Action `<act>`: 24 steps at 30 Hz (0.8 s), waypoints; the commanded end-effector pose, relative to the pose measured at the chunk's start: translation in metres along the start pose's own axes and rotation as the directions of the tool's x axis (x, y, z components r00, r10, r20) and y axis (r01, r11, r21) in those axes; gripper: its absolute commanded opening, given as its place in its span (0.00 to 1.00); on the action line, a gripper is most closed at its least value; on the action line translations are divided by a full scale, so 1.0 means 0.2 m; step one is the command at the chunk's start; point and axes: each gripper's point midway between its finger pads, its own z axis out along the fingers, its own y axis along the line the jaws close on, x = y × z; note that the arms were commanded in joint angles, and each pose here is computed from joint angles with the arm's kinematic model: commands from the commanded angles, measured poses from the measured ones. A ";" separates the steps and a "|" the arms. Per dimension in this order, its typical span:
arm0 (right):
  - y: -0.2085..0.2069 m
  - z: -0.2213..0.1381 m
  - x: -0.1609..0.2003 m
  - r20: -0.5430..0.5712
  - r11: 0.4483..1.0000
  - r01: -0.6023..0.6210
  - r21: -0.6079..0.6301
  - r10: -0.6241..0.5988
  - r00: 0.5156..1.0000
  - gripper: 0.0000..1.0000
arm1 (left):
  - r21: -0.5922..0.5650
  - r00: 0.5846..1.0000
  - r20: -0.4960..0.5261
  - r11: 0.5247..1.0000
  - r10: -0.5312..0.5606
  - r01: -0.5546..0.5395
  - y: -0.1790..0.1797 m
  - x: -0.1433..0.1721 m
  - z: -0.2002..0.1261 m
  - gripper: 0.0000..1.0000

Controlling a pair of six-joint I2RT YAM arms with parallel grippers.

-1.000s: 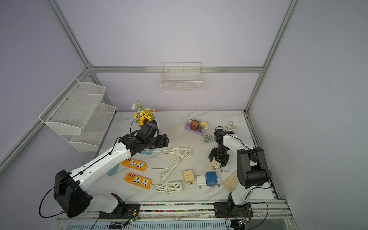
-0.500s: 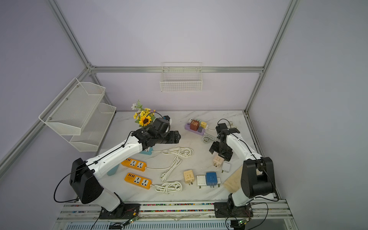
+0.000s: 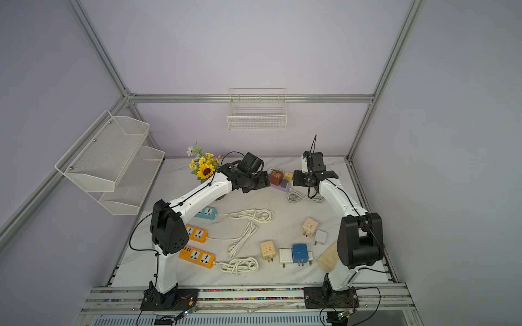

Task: Pull the plug off the socket
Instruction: Move the socket to the center of the board.

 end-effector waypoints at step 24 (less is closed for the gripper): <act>0.05 0.43 0.17 0.043 0.867 0.489 -0.100 -0.487 0.872 0.67 | -0.078 0.938 -0.007 0.936 -0.346 0.344 0.08 -0.12 0.37 0.79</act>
